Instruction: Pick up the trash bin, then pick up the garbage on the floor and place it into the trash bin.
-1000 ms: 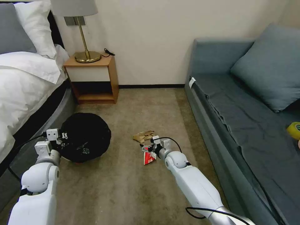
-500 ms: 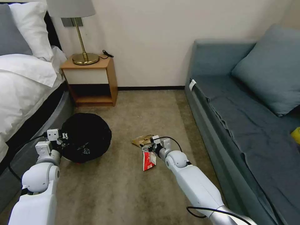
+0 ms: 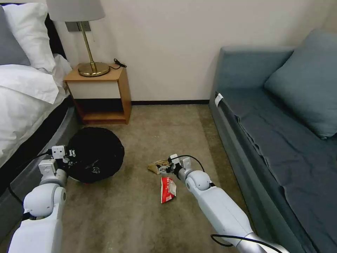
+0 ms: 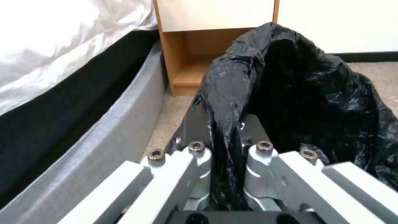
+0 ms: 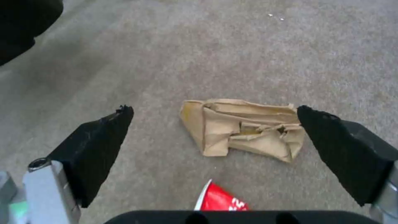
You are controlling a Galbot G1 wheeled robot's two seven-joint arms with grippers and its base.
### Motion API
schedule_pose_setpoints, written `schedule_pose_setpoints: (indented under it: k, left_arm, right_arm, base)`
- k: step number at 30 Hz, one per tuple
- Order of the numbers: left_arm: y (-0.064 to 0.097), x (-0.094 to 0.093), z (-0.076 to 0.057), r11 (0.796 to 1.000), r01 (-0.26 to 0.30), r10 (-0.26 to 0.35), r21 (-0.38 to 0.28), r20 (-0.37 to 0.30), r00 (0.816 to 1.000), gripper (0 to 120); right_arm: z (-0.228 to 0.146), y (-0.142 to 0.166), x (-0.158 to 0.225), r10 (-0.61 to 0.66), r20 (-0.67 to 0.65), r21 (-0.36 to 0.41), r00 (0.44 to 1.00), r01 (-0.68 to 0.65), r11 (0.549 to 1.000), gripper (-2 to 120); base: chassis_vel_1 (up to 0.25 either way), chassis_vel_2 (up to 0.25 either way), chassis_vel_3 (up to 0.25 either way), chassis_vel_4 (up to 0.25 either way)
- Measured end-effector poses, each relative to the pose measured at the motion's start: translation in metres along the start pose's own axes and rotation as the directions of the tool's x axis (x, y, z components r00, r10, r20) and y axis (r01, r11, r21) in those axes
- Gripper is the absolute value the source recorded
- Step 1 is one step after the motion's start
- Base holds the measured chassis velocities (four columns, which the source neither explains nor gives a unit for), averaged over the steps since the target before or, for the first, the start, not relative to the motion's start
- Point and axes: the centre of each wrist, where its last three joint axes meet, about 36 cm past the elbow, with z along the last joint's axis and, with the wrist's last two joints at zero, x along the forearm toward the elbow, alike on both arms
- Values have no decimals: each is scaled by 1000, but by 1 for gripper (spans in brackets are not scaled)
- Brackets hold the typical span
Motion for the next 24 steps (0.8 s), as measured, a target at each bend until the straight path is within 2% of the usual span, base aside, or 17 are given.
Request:
schedule_pose_setpoints:
  k: [9,20,24]
  left_arm:
    - [-1,1,1,1000,0,0,2,2,1000,6]
    - [-2,3,3,1000,-4,4,6,1,1000,6]
    - [0,3,2,1000,-1,1,1,3,1000,6]
  right_arm:
    - [13,6,6,-13,-46,50,999,15,999,100]
    - [7,10,15,-22,-97,100,995,32,995,100]
    - [2,11,24,-31,-139,88,990,44,995,100]
  base:
    - [-89,91,82,-92]
    - [-78,83,87,-77]
    - [-54,64,59,-41]
